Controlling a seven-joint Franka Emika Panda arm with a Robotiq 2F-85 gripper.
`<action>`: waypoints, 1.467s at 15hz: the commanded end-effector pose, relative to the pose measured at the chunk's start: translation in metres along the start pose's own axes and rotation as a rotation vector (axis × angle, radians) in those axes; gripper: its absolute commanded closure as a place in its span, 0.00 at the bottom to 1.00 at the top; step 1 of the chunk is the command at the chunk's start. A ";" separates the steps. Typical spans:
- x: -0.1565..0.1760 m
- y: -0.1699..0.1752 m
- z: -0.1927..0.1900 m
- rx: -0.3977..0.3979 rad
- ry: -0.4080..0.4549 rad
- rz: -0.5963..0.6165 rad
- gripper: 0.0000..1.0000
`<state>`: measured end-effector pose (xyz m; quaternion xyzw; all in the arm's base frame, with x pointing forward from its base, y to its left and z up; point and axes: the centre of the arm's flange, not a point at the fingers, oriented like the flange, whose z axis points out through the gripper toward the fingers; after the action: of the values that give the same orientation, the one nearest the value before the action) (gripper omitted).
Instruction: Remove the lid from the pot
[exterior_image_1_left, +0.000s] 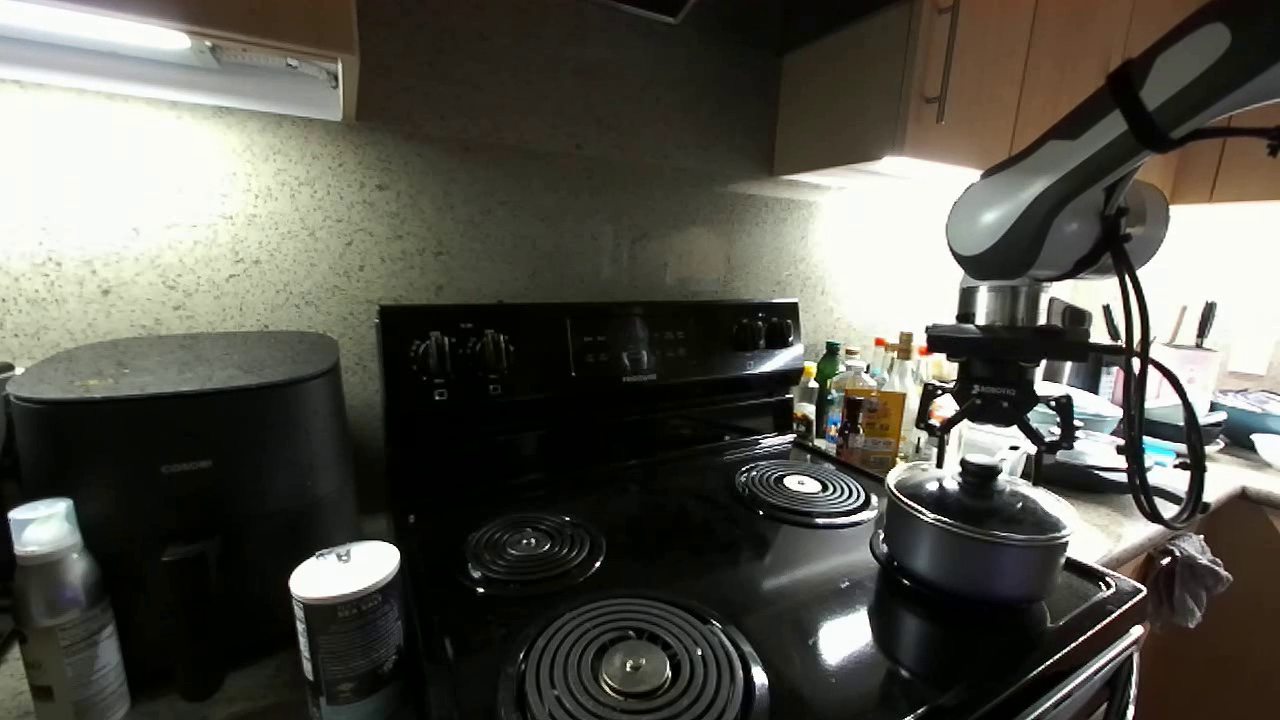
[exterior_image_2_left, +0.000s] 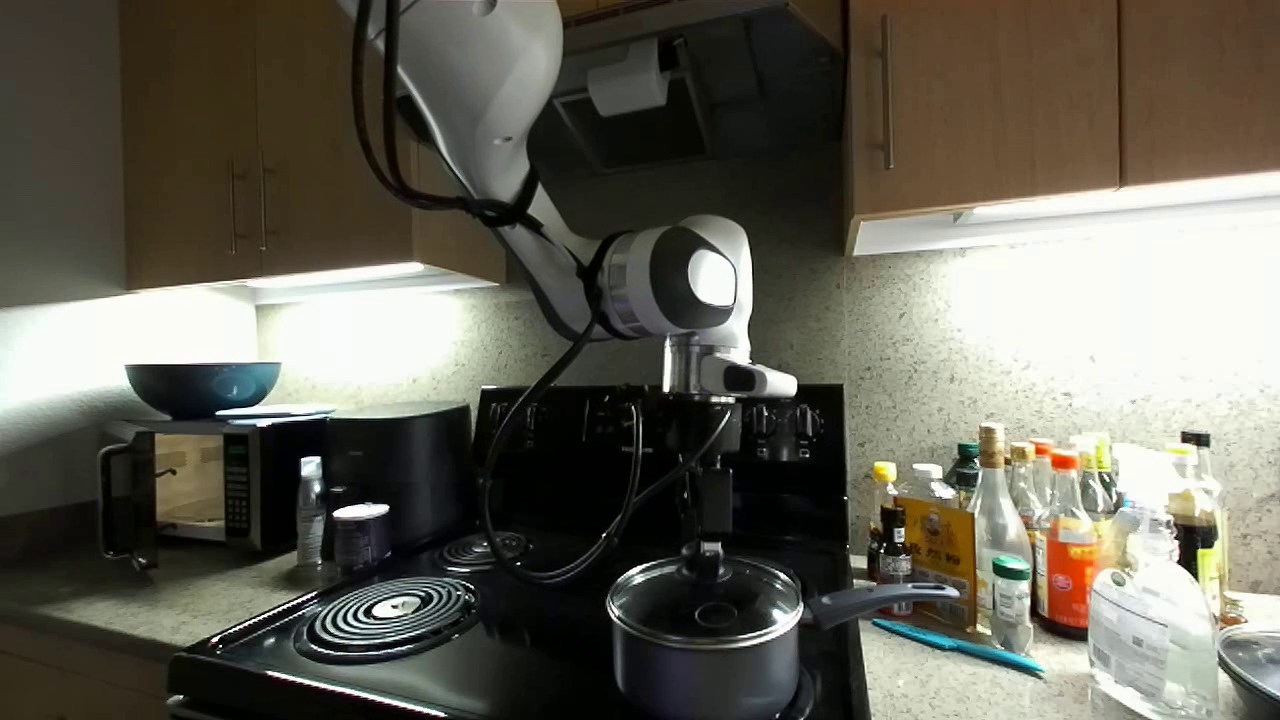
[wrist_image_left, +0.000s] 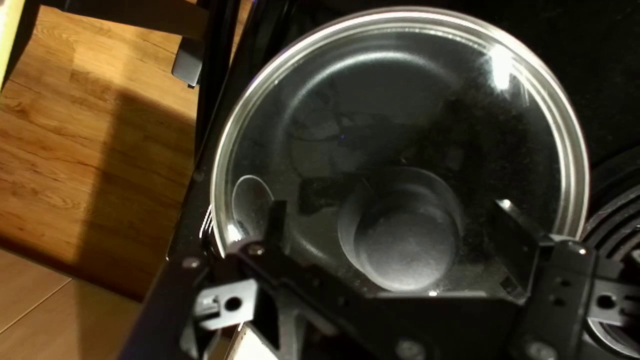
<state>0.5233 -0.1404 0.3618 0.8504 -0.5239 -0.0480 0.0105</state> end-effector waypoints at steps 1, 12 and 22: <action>0.001 0.000 0.000 0.001 0.001 0.003 0.00; 0.000 0.000 0.004 0.000 0.002 -0.018 0.59; -0.020 0.015 -0.019 0.047 0.030 -0.035 0.77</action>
<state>0.5238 -0.1395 0.3667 0.8515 -0.5226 -0.0427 0.0085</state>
